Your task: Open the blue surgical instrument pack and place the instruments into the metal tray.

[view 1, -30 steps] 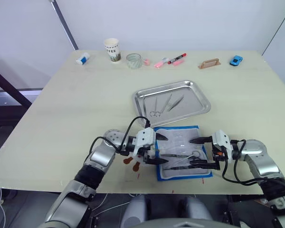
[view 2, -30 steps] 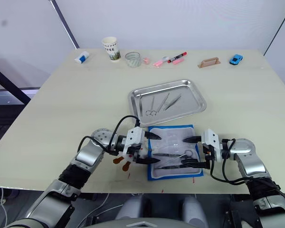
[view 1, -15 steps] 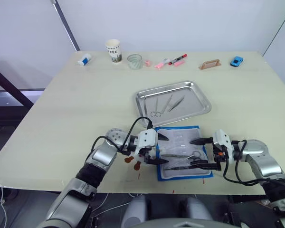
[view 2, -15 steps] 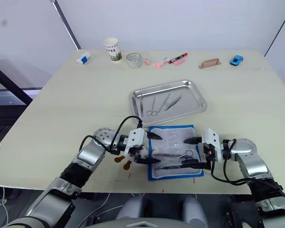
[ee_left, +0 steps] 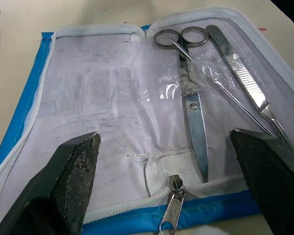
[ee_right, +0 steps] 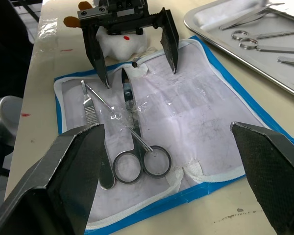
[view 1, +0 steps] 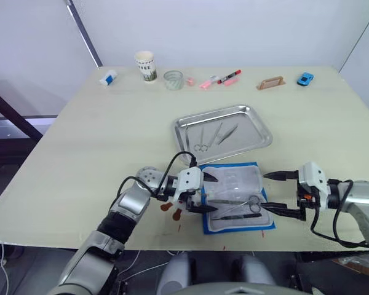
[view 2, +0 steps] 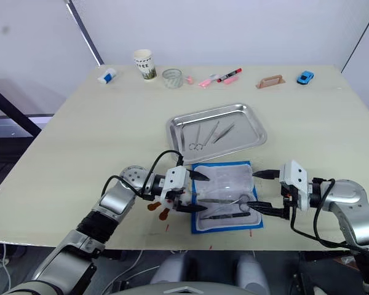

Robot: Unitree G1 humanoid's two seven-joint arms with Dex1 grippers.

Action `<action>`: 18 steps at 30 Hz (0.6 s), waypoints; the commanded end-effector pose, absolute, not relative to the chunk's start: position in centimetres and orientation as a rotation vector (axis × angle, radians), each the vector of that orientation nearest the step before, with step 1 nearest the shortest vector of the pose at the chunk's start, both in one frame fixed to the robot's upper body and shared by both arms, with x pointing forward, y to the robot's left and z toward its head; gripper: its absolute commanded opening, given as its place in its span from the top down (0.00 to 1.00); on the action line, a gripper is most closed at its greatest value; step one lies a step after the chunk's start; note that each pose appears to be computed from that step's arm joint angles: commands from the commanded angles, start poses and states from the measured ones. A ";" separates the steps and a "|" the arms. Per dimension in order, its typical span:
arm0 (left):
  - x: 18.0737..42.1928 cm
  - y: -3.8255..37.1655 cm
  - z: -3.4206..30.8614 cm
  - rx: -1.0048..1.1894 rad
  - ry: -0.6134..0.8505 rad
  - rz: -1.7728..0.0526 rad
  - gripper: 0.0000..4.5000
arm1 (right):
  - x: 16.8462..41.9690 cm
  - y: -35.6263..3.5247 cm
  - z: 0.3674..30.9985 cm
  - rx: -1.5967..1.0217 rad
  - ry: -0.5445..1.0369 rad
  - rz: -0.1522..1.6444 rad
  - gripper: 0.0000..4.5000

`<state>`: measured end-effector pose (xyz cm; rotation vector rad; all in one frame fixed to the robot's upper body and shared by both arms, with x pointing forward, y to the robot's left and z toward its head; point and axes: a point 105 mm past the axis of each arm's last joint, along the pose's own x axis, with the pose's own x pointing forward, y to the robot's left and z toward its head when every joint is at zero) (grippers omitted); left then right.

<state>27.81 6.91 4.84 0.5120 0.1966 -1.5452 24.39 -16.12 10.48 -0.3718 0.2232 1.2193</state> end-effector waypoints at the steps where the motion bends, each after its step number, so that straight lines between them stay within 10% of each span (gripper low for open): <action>1: 26.4 9.1 0.4 0.503 0.422 -1.515 0.00 | 24.9 -15.0 11.2 -0.389 0.244 1.141 0.11; 6: 26.5 9.0 0.6 0.503 0.417 -1.514 0.00 | 25.4 -14.0 10.9 -0.428 0.253 1.118 0.49; 18: 26.5 9.0 0.8 0.511 0.413 -1.515 0.00 | 26.8 -13.0 9.5 -0.588 0.283 1.176 0.49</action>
